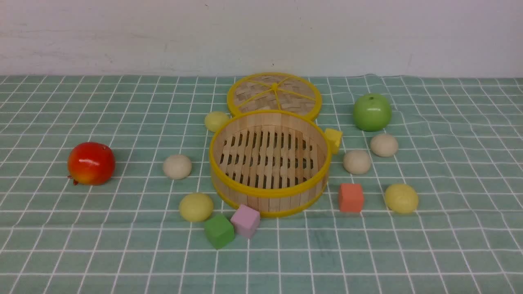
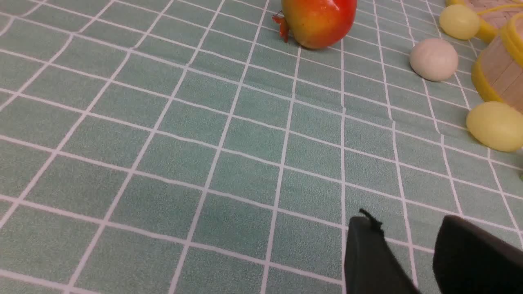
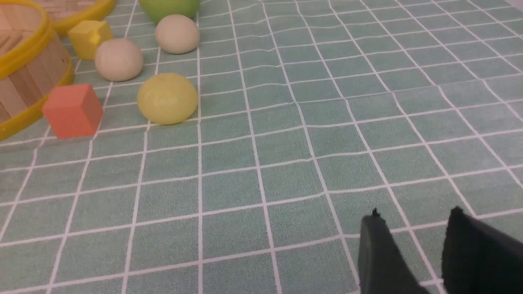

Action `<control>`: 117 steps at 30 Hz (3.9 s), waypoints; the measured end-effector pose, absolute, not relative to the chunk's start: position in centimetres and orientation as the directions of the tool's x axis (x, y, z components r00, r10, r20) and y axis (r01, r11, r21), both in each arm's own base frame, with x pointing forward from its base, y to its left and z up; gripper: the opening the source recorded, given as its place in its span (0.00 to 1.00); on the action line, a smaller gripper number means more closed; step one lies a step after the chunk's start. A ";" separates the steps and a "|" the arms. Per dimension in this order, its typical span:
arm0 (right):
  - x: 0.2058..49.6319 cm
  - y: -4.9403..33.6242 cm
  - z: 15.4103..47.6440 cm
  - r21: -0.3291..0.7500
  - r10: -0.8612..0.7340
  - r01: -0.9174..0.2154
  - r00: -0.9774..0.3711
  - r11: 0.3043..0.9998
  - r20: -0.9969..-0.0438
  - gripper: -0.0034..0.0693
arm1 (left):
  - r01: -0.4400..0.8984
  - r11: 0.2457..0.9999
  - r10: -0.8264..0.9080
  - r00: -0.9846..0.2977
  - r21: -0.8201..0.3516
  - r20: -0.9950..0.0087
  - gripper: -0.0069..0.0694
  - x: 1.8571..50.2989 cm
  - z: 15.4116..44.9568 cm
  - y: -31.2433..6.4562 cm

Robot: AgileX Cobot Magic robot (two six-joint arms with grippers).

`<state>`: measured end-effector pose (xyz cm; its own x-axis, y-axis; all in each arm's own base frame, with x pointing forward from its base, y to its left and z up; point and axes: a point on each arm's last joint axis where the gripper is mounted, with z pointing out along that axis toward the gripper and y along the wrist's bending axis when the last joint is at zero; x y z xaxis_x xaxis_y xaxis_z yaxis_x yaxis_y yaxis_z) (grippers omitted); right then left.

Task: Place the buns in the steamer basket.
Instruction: Use the left arm to grab a steamed stuffed bun

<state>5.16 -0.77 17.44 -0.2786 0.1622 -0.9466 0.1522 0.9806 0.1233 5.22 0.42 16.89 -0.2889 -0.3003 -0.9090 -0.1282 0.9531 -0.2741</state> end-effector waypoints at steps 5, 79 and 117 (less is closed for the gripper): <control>5.2 -0.8 17.4 0.123 0.162 0.152 -0.279 0.981 -0.947 0.38 | -0.128 0.953 -0.300 -0.289 -0.274 -0.909 0.40 5.2 16.9 0.4; 5.2 -0.8 17.4 0.123 0.162 0.152 -0.279 0.981 -0.947 0.38 | -0.128 0.919 -0.393 -0.254 -0.372 -0.884 0.40 8.2 31.2 0.0; 5.2 -0.8 17.4 0.123 0.162 0.152 -0.279 0.981 -0.947 0.38 | 0.148 0.987 0.127 -0.951 -0.055 -0.281 0.40 37.0 24.8 -15.7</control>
